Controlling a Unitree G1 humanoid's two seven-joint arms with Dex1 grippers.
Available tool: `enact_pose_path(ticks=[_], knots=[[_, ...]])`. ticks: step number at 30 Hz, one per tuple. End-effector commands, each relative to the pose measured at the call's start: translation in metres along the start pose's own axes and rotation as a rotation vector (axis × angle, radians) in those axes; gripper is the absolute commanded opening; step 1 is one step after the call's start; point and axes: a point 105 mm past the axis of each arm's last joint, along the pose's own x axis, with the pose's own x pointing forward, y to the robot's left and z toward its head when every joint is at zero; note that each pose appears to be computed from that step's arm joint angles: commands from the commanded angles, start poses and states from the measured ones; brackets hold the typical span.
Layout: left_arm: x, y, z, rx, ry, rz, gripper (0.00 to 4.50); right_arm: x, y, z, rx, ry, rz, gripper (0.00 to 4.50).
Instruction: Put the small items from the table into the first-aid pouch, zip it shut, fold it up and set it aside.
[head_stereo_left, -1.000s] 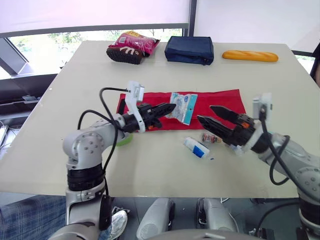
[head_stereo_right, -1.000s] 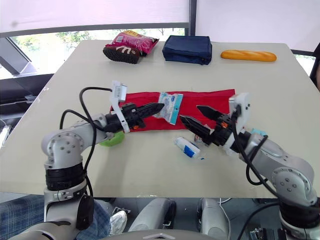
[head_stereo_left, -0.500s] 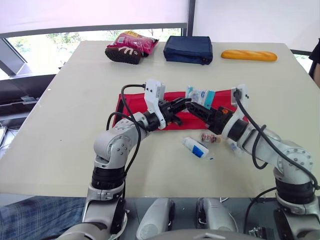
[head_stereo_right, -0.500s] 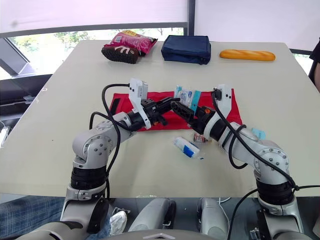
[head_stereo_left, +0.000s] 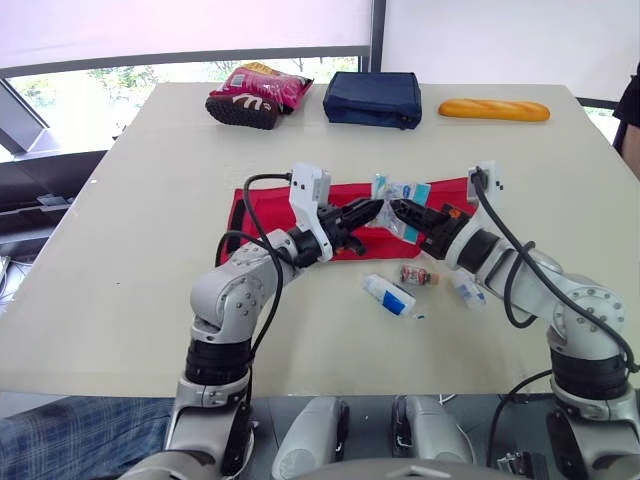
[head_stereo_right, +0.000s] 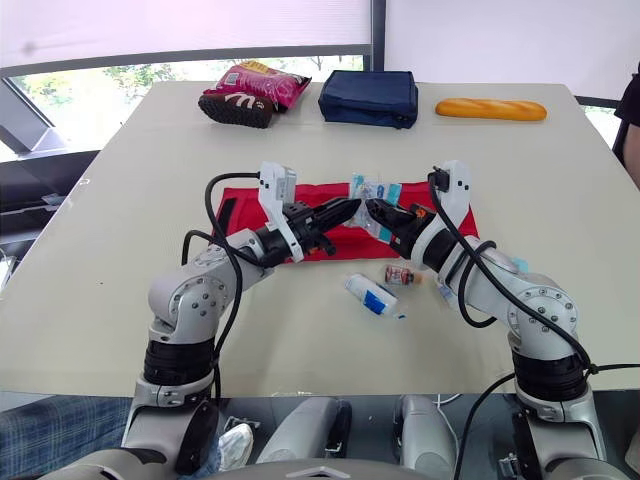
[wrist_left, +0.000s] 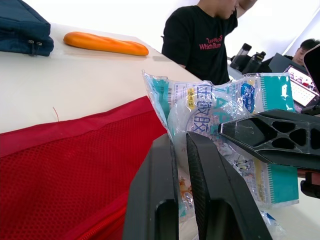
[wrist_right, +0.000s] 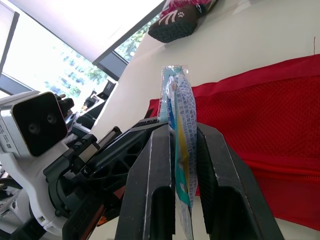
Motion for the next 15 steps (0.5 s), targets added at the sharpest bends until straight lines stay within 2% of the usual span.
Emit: enact_pose_path(ticks=[1,2,3,4,7,8,9,12,15], knots=[[-0.008,-0.004,0.005,0.004,0.000,-0.042,1.33,-0.007,0.006,0.012,-0.011,-0.043,0.022,0.08],[-0.010,-0.002,0.006,0.014,-0.001,-0.039,1.55,-0.008,0.005,0.012,-0.011,-0.043,0.021,0.08],[-0.012,0.001,0.008,0.019,-0.003,-0.035,2.18,-0.009,0.004,0.013,-0.010,-0.042,0.020,0.08],[-0.015,0.004,0.010,0.030,-0.007,-0.030,2.44,-0.010,0.004,0.013,-0.010,-0.042,0.020,0.08],[-0.032,0.018,0.016,0.105,0.018,-0.041,3.75,-0.015,-0.001,0.013,-0.016,-0.039,0.012,0.08],[-0.038,0.024,0.018,0.145,0.036,-0.044,4.31,-0.017,-0.003,0.012,-0.021,-0.037,0.009,0.08],[-0.046,0.032,0.020,0.203,0.063,-0.043,4.47,-0.019,-0.004,0.012,-0.027,-0.036,0.007,0.08],[-0.071,0.063,0.018,0.409,0.207,-0.040,4.47,-0.025,-0.006,0.012,-0.030,-0.039,0.011,0.08],[-0.090,0.087,0.016,0.532,0.331,-0.048,4.47,-0.029,-0.008,0.013,-0.030,-0.042,0.010,0.08]])
